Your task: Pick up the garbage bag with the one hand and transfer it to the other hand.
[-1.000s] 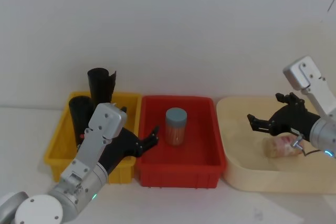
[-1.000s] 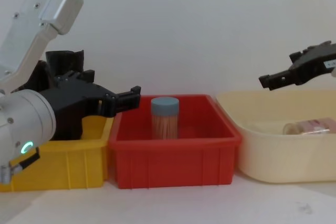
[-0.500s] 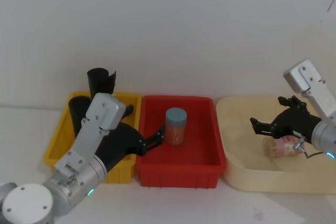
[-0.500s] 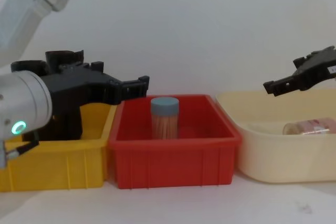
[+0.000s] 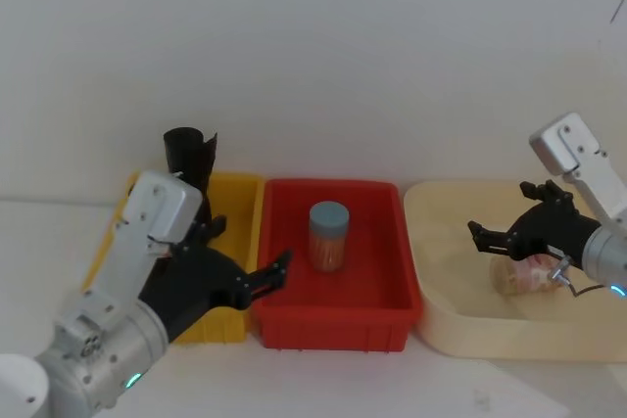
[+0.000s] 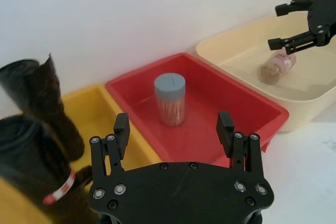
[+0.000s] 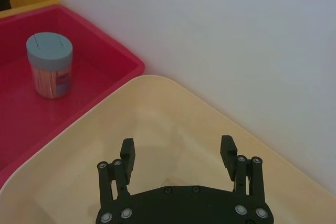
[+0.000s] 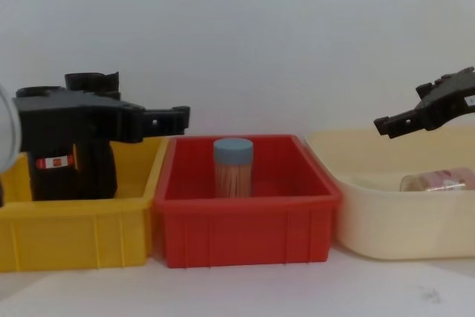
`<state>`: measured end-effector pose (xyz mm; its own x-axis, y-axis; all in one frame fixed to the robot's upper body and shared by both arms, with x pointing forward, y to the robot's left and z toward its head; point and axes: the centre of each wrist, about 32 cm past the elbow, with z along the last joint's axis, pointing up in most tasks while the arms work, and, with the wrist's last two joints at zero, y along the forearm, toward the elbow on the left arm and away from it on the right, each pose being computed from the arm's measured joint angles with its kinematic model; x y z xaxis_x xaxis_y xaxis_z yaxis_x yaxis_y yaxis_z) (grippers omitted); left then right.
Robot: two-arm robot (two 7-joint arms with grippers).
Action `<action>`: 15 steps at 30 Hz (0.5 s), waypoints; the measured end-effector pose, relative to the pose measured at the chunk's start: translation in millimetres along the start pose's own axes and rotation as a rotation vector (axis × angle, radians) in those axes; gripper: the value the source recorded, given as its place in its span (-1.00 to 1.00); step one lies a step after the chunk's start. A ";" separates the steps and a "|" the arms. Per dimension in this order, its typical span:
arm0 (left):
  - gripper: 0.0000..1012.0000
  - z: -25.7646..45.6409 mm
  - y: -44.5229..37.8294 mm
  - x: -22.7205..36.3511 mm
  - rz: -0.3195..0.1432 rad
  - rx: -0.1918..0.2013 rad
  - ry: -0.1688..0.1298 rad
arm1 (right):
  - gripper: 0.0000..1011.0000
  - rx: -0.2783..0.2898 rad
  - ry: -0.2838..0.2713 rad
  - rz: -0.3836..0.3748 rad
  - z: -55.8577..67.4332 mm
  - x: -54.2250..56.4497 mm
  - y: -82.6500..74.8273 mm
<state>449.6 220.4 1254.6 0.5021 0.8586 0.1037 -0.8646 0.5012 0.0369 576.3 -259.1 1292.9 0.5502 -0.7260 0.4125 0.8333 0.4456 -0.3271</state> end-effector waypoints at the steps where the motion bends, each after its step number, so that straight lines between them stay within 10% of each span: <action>1: 0.98 2.4 4.6 -1.1 0.012 0.011 0.007 | 0.98 0.000 0.000 0.000 0.0 0.0 0.0; 15: 0.98 14.2 34.2 -7.7 0.160 0.105 0.034 | 0.98 -0.003 -0.001 -0.001 -0.6 0.4 0.0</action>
<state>415.9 229.4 1269.1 0.3570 0.9304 0.0834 -0.9299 0.3455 0.1264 576.5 -259.6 1292.5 0.5495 -0.7258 0.4138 0.8336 0.4433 -0.3295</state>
